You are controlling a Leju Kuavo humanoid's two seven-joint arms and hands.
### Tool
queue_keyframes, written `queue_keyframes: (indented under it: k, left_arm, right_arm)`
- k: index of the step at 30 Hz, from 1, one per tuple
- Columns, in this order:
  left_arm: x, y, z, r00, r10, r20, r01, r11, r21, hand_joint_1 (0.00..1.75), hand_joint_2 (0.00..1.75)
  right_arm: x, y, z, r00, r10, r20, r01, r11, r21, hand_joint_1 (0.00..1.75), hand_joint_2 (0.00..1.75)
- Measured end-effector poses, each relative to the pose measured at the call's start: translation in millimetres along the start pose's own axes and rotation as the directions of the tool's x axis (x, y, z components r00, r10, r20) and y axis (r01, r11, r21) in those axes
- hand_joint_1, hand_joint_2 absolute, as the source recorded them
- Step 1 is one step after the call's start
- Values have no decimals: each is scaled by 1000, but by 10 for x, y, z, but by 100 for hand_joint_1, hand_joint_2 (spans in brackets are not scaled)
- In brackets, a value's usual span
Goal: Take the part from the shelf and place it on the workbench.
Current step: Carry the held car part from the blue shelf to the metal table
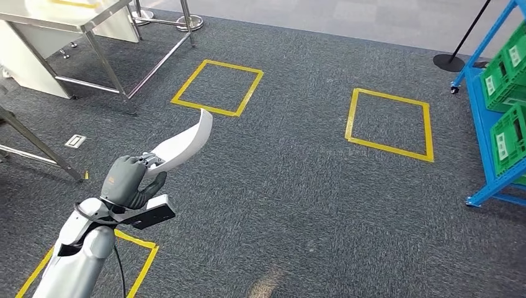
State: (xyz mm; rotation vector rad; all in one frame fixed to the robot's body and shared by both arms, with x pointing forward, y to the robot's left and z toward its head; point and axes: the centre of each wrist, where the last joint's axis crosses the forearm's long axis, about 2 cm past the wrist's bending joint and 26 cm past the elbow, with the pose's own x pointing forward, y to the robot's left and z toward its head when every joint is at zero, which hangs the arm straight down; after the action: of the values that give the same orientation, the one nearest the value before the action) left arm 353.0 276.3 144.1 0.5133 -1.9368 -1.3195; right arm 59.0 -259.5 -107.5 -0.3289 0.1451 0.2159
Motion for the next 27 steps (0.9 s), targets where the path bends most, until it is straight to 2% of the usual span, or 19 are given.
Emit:
queue_keyframes:
  k: [27]
  left_arm:
    - [-7,-42,38,1000,-15,-26,15,1000,-14,175,175]
  right_arm:
    - [-5,-1,-2,1000,4,18,-4,1000,-4,0,0]
